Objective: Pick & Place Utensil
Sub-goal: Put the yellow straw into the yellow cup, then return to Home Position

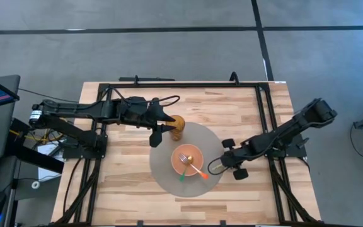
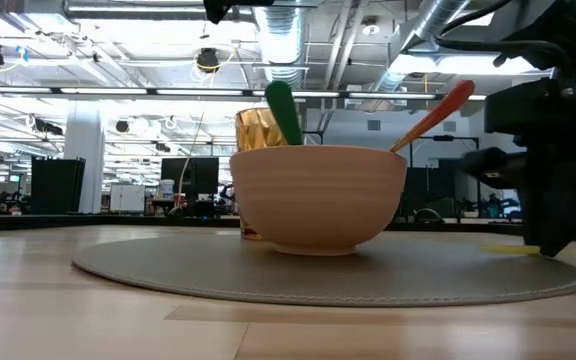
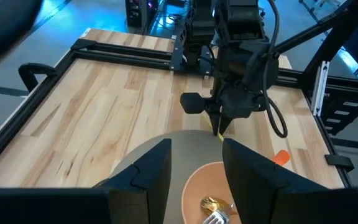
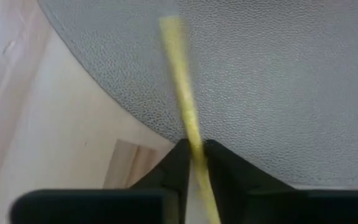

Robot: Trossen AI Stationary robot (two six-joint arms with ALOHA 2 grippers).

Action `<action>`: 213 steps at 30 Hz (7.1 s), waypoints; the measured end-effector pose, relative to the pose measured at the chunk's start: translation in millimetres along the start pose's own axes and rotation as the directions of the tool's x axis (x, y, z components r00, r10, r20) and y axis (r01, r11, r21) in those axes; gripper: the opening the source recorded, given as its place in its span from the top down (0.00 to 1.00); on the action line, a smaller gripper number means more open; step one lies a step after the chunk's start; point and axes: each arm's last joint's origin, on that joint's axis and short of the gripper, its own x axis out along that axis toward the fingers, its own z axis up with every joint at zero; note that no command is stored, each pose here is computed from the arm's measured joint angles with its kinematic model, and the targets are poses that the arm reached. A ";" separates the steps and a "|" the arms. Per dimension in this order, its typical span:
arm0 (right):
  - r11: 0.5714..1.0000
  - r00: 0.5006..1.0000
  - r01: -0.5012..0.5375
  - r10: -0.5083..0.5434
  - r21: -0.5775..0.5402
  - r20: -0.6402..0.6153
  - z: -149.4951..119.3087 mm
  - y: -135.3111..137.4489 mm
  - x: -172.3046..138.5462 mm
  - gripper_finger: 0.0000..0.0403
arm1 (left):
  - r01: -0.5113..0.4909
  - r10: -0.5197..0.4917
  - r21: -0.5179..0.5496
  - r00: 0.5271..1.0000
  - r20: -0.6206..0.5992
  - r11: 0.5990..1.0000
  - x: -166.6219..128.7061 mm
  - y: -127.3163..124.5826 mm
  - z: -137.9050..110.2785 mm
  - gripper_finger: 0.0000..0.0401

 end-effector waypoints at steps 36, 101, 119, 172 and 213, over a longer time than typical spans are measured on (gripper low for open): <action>0.895 0.693 0.378 -0.442 0.236 0.569 24.7 -47.1 -103.5 0.98 | 0.000 0.000 0.000 1.000 0.000 1.000 0.1 0.0 0.0 0.64; 0.895 0.187 0.225 -0.428 0.385 0.884 158.8 -142.9 -93.8 0.49 | -0.014 -0.001 0.148 0.995 0.101 0.989 -58.5 3.7 10.6 0.64; 0.782 0.285 0.504 -0.552 0.368 0.783 97.7 -84.3 -216.3 0.43 | -0.134 0.119 0.137 0.986 0.112 0.981 -107.8 12.5 -4.1 0.64; 0.964 0.273 -0.086 -0.219 0.250 0.937 -90.3 -37.3 -93.4 0.56 | -0.259 0.356 -0.247 0.742 0.568 0.934 -92.0 38.3 -233.6 0.64; 0.963 0.320 -0.083 -0.217 0.256 0.922 -91.5 -37.2 -88.6 0.56 | -0.309 0.361 -0.188 0.821 0.442 0.932 -74.3 37.6 -240.4 0.64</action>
